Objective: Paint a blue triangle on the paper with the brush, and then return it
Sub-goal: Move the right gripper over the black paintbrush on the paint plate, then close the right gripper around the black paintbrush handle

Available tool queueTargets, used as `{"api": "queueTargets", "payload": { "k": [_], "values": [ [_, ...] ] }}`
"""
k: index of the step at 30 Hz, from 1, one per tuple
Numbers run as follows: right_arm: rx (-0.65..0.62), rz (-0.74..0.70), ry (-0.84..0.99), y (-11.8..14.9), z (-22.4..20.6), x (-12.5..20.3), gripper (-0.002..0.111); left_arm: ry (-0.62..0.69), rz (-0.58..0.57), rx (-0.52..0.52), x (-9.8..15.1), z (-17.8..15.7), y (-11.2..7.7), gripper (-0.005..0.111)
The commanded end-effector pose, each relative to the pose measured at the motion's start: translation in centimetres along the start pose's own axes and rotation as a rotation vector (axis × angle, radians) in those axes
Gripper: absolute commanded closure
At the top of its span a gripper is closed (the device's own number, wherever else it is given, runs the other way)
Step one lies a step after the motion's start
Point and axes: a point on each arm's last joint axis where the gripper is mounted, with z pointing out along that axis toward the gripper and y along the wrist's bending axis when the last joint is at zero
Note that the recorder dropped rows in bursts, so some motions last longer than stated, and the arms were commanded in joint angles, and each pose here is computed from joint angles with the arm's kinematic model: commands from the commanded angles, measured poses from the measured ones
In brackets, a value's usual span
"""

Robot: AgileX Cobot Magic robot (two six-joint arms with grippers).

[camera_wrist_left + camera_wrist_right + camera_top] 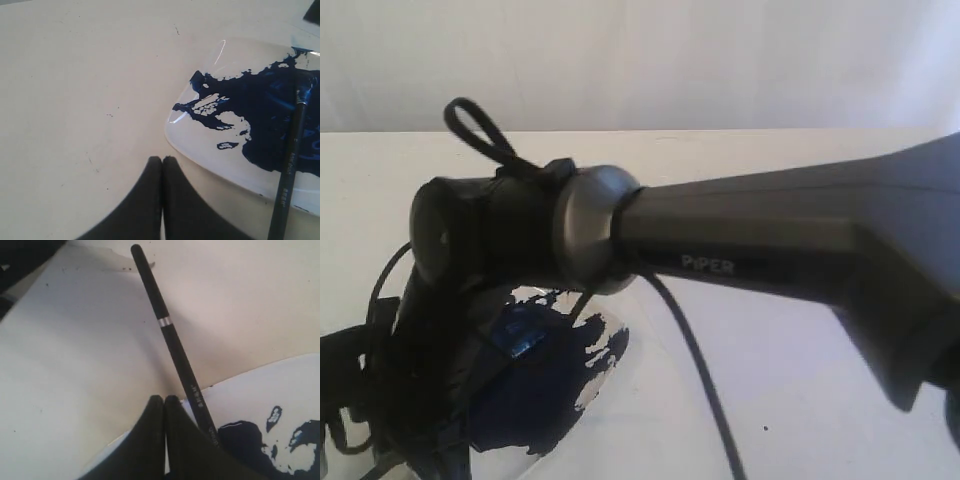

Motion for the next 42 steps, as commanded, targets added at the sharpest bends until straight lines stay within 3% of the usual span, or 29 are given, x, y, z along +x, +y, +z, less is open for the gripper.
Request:
{"api": "queueTargets", "payload": {
  "k": [1,15,23,25,42],
  "values": [
    [0.040,-0.069,0.103,-0.3,0.7,-1.2,0.108,-0.005,-0.003,0.001,0.0,0.0,0.0,0.107],
    [0.064,-0.111,0.152,-1.3,2.5,-0.7,0.107,-0.005,-0.003,0.001,0.0,0.0,0.0,0.107],
    [0.067,-0.110,0.168,-1.3,2.6,-0.5,0.073,-0.005,-0.003,0.001,0.0,0.0,0.0,0.107],
    [0.082,-0.111,0.163,-1.5,2.7,-0.6,0.069,-0.005,-0.003,0.001,0.0,0.0,0.0,0.107],
    [0.098,-0.127,0.181,-1.7,3.6,-0.1,0.068,-0.005,-0.003,0.001,0.0,0.0,0.0,0.107]
  ]
}}
